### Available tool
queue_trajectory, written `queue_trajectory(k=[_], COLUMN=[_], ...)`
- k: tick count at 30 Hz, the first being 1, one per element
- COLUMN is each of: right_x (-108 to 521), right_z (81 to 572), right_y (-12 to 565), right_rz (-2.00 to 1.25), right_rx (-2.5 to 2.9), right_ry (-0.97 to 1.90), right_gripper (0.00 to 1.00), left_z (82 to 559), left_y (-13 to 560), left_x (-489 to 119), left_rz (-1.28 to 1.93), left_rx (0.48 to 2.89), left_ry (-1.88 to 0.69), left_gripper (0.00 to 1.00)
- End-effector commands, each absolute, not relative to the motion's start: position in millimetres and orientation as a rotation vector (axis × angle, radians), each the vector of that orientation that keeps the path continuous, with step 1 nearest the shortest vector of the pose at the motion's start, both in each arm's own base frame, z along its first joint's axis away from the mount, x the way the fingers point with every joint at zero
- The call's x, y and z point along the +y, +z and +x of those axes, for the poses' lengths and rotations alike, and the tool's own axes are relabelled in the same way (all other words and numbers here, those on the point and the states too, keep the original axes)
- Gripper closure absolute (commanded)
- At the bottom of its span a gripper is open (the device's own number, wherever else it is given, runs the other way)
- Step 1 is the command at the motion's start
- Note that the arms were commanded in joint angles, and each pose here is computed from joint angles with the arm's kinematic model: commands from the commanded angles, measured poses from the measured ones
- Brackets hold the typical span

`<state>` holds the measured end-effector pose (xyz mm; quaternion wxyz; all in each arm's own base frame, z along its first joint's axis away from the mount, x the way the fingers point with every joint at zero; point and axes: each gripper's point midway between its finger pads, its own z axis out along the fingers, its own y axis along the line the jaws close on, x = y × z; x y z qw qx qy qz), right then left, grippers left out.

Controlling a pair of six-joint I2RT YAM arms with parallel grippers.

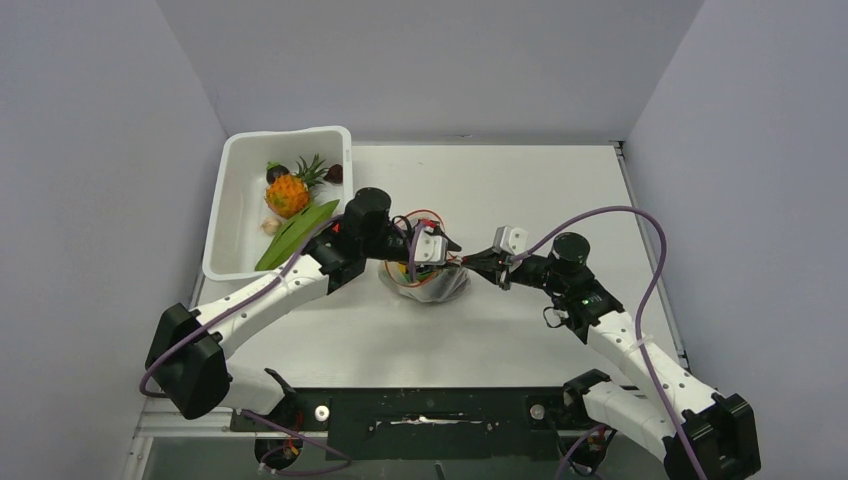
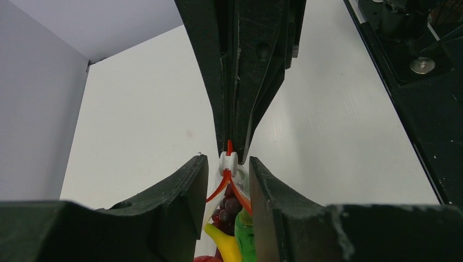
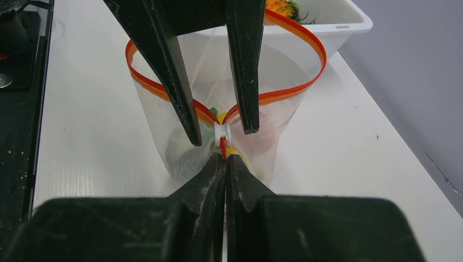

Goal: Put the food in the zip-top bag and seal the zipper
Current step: Zip the zipper food storage bag at the center of the board.

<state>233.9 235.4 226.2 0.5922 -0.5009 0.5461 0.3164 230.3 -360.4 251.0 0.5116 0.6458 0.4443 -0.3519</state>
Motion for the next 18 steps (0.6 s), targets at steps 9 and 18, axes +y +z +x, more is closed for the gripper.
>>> queue_trajectory(k=[9, 18], right_x=[237.5, 239.0], right_z=[236.3, 238.6], right_y=[254.6, 248.3], right_rz=[-1.151, -1.146], right_rx=[1.186, 1.192], right_ry=[0.694, 0.665], right_gripper=[1.0, 0.77], left_z=[227.6, 223.7], left_y=[273.1, 280.5], left_x=[-368.4, -368.1], left_rz=[1.573, 1.557], left_rx=[1.001, 0.976], left_ry=[-0.826, -0.84], left_gripper=[0.92, 1.0])
